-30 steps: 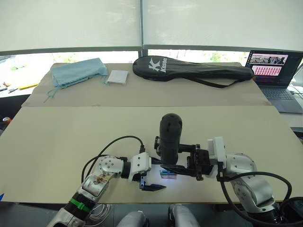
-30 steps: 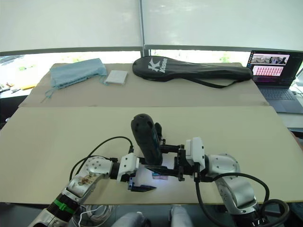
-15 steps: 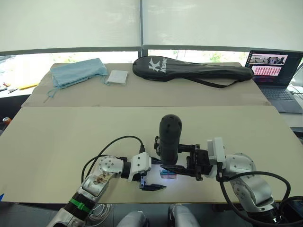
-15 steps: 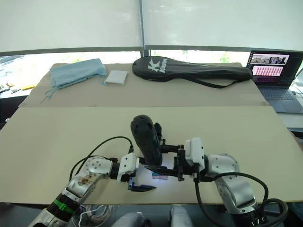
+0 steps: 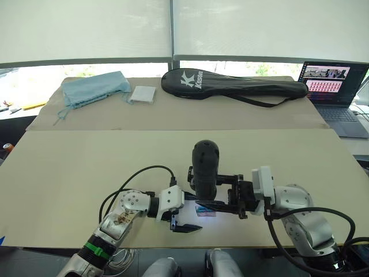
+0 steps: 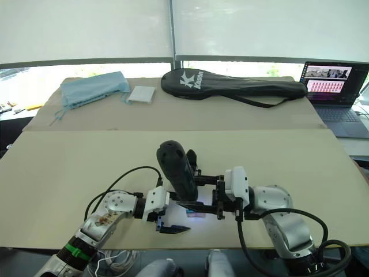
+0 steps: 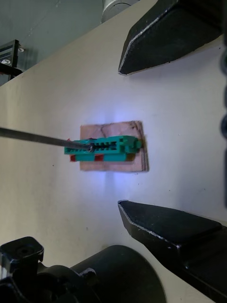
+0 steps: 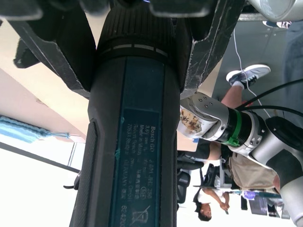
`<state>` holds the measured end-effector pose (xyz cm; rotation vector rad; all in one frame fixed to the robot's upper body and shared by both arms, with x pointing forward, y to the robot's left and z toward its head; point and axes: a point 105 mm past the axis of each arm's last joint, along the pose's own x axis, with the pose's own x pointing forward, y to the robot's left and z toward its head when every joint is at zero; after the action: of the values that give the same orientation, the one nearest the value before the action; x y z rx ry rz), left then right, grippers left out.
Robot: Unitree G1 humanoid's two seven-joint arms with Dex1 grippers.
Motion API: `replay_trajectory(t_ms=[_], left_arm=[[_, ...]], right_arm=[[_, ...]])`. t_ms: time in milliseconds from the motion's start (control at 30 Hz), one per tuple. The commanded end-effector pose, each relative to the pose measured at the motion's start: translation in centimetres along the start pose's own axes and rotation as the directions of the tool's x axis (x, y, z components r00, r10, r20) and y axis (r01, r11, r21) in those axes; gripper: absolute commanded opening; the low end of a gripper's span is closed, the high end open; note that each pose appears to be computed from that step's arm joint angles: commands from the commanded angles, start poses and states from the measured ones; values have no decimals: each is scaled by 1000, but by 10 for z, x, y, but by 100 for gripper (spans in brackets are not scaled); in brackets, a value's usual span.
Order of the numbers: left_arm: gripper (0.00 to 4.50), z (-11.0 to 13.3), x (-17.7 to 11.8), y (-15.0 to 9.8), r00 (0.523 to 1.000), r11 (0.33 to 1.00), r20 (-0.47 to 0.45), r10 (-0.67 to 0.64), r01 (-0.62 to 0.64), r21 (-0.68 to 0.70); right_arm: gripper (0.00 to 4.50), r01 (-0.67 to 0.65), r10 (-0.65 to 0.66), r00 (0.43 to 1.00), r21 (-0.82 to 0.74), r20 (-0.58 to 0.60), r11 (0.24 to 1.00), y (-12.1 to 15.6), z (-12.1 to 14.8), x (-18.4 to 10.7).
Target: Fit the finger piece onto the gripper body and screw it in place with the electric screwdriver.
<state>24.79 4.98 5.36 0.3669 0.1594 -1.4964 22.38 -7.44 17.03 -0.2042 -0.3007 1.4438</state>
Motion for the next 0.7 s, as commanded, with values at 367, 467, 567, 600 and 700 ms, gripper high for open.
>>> replay_trajectory(t_ms=[367,467,567,600,700], left_arm=[[447,-8,-30,8,999,997,20,48,-47,-57],[447,-2,-41,8,996,996,71,55,-50,-71],[447,6,-53,8,991,997,123,57,-51,-57],[447,9,-57,8,989,997,139,59,-52,-51],[447,19,-68,11,982,997,174,71,-63,-49]], right_arm=[[192,-19,26,995,-70,101,997,-6,38,0],[192,-19,28,993,-75,114,997,-8,45,0],[192,-17,28,991,-85,130,996,-9,55,0],[192,-17,28,990,-88,136,996,-10,59,1],[192,-22,37,988,-103,147,994,-11,70,1]])
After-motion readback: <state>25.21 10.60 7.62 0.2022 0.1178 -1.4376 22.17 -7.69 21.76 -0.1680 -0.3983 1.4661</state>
